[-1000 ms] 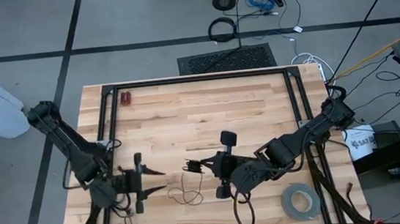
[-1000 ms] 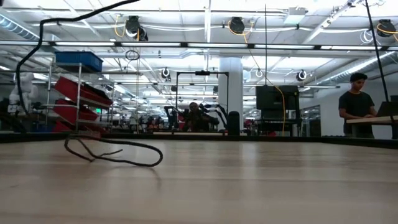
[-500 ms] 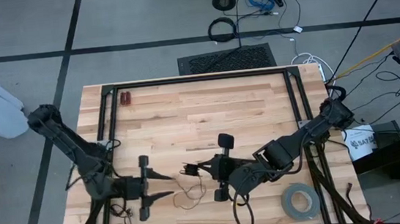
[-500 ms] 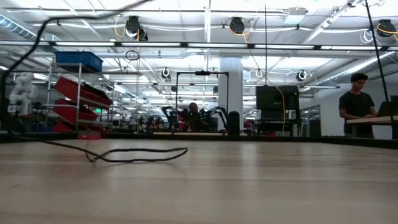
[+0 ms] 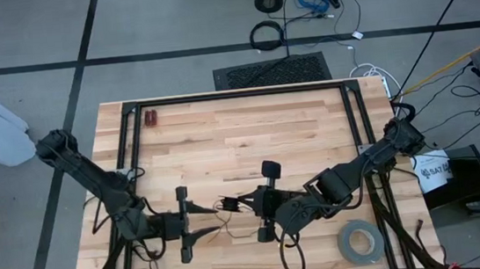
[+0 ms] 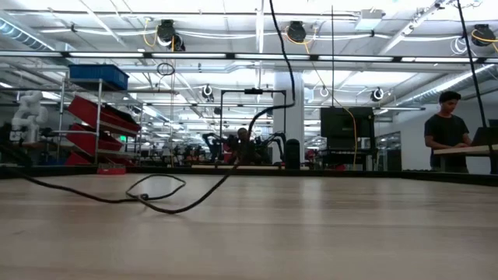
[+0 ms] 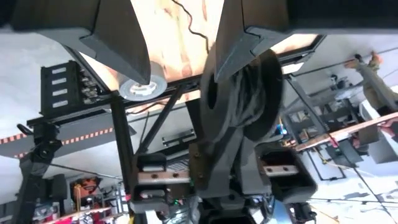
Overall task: Coil cords
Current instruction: Coil the black wire on the spool
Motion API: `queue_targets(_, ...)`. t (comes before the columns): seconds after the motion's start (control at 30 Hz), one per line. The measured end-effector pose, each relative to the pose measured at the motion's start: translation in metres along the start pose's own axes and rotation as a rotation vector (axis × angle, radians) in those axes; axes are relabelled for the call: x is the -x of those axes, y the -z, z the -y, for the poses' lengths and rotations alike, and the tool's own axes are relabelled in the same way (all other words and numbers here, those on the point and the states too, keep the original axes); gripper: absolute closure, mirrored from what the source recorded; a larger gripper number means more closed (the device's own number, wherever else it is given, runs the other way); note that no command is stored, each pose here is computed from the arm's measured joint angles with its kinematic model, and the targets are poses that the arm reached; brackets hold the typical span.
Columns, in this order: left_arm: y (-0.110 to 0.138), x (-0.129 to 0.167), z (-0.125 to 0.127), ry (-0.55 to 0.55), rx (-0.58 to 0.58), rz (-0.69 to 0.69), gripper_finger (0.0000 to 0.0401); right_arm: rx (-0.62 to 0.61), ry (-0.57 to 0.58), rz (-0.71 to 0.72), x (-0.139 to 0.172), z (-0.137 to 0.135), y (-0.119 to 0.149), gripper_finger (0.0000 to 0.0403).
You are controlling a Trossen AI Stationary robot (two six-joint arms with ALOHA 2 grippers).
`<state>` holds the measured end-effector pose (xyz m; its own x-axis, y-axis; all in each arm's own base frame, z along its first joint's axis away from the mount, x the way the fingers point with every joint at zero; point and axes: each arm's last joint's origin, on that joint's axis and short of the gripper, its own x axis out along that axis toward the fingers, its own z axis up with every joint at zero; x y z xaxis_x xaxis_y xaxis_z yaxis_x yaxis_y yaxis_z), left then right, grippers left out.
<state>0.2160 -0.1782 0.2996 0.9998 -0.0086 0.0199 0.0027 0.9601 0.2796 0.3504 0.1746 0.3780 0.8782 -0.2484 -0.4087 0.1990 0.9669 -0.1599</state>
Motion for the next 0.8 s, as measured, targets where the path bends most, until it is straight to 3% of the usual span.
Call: queue_targets(0.8,-0.0002,-0.0036,-0.0081,-0.041,0.017,-0.003,0.0216,0.008,-0.003,0.007,-0.0004,-0.0014,-0.0004,0.0403)
